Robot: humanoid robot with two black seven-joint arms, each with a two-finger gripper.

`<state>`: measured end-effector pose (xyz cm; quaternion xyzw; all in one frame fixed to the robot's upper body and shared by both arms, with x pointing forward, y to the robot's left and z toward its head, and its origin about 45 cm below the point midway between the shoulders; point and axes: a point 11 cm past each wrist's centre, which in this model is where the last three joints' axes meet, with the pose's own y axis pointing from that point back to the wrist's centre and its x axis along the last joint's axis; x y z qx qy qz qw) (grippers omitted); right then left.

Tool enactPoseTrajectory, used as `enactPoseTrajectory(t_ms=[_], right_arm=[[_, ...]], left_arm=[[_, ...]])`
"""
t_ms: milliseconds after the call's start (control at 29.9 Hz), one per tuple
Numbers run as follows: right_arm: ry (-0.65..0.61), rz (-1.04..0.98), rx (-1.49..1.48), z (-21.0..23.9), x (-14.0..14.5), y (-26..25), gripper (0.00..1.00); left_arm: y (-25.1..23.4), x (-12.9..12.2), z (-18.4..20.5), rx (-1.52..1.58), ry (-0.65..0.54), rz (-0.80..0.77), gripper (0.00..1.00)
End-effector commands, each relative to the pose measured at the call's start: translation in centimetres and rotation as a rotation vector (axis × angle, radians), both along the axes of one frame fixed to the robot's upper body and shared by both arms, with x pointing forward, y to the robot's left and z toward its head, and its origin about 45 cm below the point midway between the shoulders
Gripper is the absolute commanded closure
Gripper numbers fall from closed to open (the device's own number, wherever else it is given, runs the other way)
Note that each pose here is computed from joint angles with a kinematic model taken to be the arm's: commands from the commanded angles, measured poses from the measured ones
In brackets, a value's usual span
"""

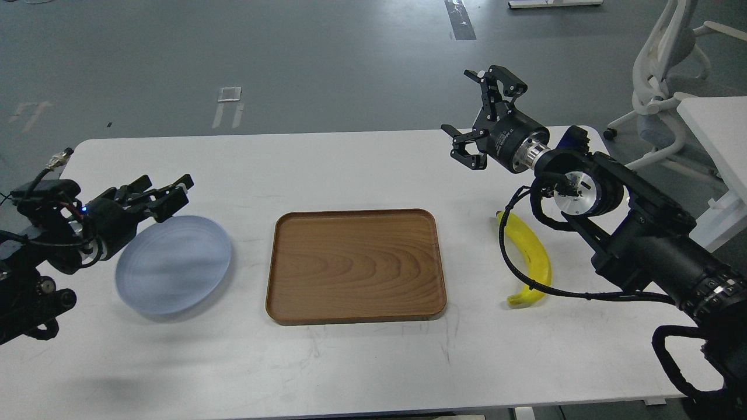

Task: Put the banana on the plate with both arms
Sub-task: 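Lower the left gripper to the light blue plate's edge and grasp it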

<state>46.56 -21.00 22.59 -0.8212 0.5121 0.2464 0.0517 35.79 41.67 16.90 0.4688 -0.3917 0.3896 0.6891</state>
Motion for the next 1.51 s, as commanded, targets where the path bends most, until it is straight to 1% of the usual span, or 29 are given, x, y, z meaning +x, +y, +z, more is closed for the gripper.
enactPoseTrajectory(t_ms=[0,33,134,234,335,435,502,602,669,736,836,870,903,937,970,1071,1104,1138,1171,1204,1238,1338,1472], right_arm=[[0.001,-0.002,-0.001,0.0,0.0,-0.1,0.0],[0.001,-0.001,-0.001,0.0,0.0,-0.1,0.0],[0.002,-0.004,-0.003,-0.1,0.0,-0.1,0.0],[0.002,-0.004,-0.003,-0.1,0.0,-0.1,0.0],[0.002,-0.005,-0.005,-0.1,0.1,-0.1,0.0],[0.004,-0.013,-0.009,-0.1,0.1,-0.3,0.0],[0.006,-0.014,-0.01,-0.1,0.1,-0.3,0.0],[0.005,-0.014,-0.009,-0.1,0.1,-0.3,0.0],[0.005,-0.014,-0.009,-0.1,0.1,-0.3,0.0],[0.006,-0.014,-0.01,-0.1,0.1,-0.3,0.0],[0.006,-0.015,-0.011,-0.2,0.1,-0.3,0.0],[0.006,-0.015,-0.011,-0.2,0.1,-0.3,0.0],[0.008,-0.015,-0.011,-0.2,0.1,-0.3,0.0],[0.008,-0.016,-0.011,-0.2,0.1,-0.4,0.0],[0.009,-0.019,-0.012,-0.2,0.1,-0.4,0.0],[0.012,-0.027,-0.016,-0.3,0.1,-0.5,0.0],[0.012,-0.027,-0.016,-0.3,0.1,-0.5,0.0],[0.012,-0.027,-0.016,-0.3,0.1,-0.5,0.0],[0.013,-0.03,-0.017,-0.3,0.1,-0.6,0.0],[0.013,-0.03,-0.017,-0.3,0.1,-0.6,0.0],[0.013,-0.03,-0.017,-0.3,0.1,-0.6,0.0],[0.015,-0.03,-0.017,-0.4,0.1,-0.5,0.0],[0.015,-0.029,-0.016,-0.4,0.1,-0.4,0.0]], left_arm=[[3.4,-2.5,-1.9,0.052,0.06,0.06,0.07],[4.2,-3.3,-2.5,0.064,0.078,0.074,0.07],[4.4,-4.0,-3.0,0.06,0.094,0.065,0.07],[4.8,-5.3,-4.1,0.062,0.127,0.075,0.07],[5.2,-5.3,-4.4,0.056,0.128,0.095,0.07],[5.3,-6.1,-5.1,0.046,0.149,0.107,0.08],[5.4,-6.5,-5.5,0.044,0.16,0.106,0.12],[5.6,-7.1,-5.9,0.047,0.172,0.111,0.14],[6.0,-7.4,-6.3,0.056,0.18,0.12,0.14],[5.1,-7.3,-7.0,0.032,0.185,0.113,0.14],[4.9,-7.4,-7.1,0.024,0.184,0.103,0.14],[4.9,-7.6,-7.2,0.022,0.188,0.098,0.19],[4.9,-7.8,-7.3,0.021,0.193,0.098,0.28],[4.9,-7.9,-7.4,0.02,0.194,0.097,0.33],[4.9,-7.9,-7.4,0.02,0.197,0.095,0.46],[4.7,-7.9,-7.5,0.015,0.205,0.097,0.61],[4.7,-7.9,-7.7,0.013,0.207,0.099,0.71],[4.7,-7.9,-7.7,0.014,0.208,0.1,0.76],[4.7,-7.9,-7.7,0.015,0.209,0.101,0.86],[4.8,-7.8,-7.7,0.014,0.208,0.104,0.91],[4.9,-7.8,-7.7,0.016,0.208,0.106,0.95],[5.3,-7.8,-7.7,0.026,0.206,0.117,1.0],[5.5,-7.5,-7.5,0.015,0.197,0.13,1.0]])
